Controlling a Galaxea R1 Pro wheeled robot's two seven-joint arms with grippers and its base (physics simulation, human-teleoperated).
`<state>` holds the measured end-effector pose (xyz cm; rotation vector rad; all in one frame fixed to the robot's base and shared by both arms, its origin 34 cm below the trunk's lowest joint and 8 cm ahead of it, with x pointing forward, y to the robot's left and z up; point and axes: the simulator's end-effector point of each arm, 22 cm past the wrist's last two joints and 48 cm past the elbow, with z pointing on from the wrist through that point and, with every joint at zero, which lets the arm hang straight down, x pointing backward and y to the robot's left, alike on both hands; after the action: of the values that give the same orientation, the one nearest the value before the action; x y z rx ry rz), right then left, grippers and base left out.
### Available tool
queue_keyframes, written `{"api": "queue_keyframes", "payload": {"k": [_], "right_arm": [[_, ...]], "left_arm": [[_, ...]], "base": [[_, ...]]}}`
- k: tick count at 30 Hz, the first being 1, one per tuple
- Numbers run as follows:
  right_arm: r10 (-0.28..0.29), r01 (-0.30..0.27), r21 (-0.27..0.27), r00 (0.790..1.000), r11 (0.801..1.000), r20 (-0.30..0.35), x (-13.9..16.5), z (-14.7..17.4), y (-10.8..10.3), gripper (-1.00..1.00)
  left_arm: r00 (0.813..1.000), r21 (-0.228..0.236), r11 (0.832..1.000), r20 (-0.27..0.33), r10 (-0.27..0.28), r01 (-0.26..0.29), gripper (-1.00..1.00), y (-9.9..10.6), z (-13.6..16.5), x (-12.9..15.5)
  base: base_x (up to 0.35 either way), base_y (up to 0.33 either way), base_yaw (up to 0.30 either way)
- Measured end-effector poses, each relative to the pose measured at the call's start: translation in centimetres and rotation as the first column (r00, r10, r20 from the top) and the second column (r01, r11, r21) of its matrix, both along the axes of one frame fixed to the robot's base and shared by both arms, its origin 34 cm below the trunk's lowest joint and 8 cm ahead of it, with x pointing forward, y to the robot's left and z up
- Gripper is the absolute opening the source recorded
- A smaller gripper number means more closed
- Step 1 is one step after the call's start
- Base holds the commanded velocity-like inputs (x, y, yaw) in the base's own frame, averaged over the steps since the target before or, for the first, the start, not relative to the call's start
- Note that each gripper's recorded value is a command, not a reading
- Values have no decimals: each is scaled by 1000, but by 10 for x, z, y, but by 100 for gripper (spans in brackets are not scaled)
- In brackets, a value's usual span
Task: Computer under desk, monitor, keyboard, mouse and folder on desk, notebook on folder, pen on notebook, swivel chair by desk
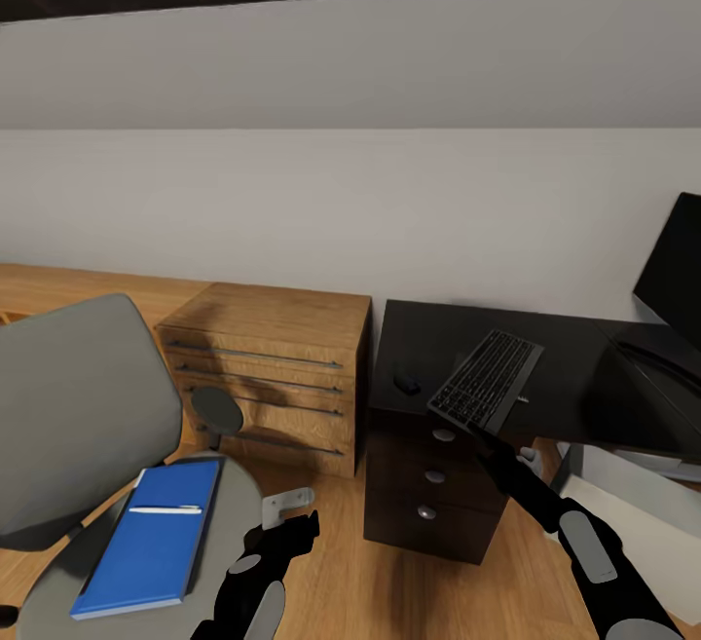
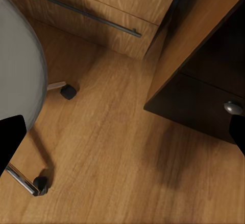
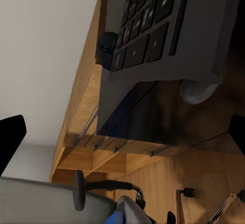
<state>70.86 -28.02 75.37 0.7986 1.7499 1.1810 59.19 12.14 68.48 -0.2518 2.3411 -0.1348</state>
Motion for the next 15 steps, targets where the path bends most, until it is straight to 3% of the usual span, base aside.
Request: {"api": "queue_keyframes", "payload": {"k": [15], "right_arm": [[-124, 124, 5, 991, 992, -54, -1, -11, -43, 100]], "left_arm": [[1000, -2, 1000, 0, 0, 0, 100, 0, 0, 0]], "base": [[0, 0, 0]]}}
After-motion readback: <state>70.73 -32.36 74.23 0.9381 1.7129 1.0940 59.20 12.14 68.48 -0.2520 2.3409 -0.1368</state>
